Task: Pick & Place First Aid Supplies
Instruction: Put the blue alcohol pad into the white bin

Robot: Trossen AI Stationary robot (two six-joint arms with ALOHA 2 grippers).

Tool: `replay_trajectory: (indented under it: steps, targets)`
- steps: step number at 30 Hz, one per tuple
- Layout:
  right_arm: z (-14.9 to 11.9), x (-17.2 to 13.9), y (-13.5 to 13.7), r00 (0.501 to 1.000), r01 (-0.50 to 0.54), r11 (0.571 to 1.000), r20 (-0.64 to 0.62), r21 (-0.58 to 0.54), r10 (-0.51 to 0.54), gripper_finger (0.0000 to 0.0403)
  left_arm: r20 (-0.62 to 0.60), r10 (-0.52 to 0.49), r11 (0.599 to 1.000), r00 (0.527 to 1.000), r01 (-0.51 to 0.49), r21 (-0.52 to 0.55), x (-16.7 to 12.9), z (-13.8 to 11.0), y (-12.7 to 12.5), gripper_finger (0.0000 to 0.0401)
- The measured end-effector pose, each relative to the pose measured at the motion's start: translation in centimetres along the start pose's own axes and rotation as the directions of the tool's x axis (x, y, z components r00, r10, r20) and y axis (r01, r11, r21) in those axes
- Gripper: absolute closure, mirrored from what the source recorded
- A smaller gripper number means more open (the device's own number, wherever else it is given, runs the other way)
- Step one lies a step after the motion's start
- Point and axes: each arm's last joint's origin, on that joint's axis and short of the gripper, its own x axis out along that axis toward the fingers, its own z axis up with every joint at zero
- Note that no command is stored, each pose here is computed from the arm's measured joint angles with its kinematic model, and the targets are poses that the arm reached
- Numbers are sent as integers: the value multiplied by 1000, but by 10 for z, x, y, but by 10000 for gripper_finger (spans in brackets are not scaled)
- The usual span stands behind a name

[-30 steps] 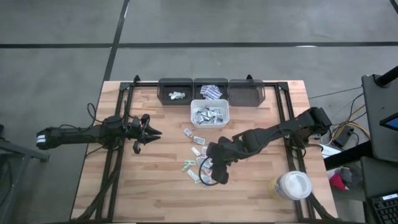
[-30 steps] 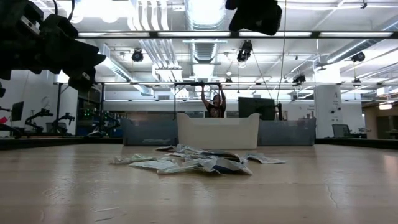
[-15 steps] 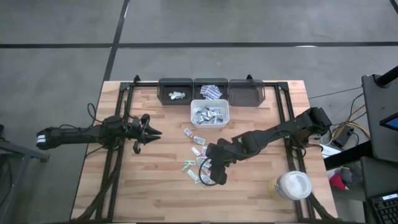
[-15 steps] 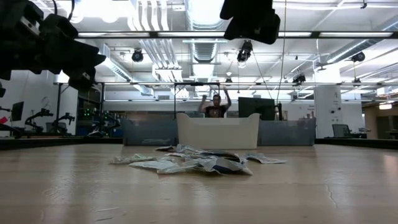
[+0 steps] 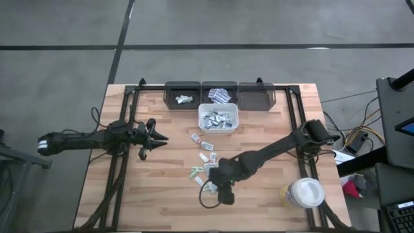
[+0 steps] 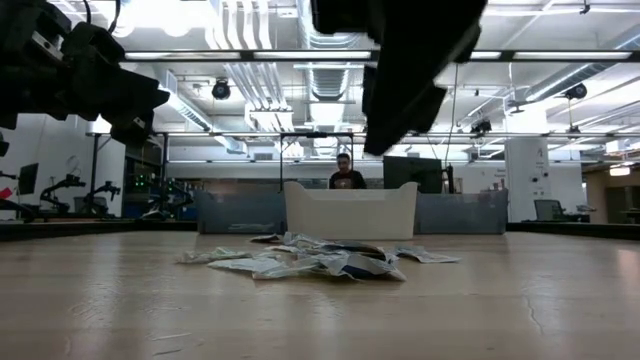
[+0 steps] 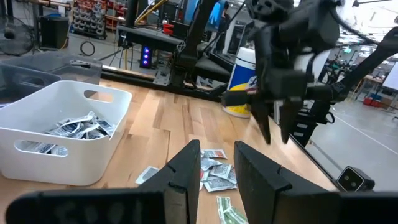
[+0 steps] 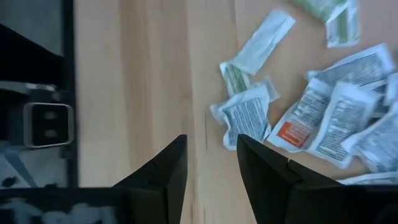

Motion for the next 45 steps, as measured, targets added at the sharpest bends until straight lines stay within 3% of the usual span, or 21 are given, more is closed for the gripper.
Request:
replay_trajectory:
  steps: [12, 34, 45]
  targets:
    - [2, 32, 3, 999, 14, 996, -39, -90, -18, 243, -11, 3, 1000, 1000, -3, -3, 0, -1, 0, 307]
    - [-11, 72, -4, 990, 60, 996, -121, -61, -67, 236, -43, 10, 1000, 999, -11, -9, 0, -4, 1, 307]
    - [-14, 77, -4, 986, 127, 991, -99, -49, -131, 284, -43, 10, 1000, 999, -10, -8, 1, -4, 1, 307]
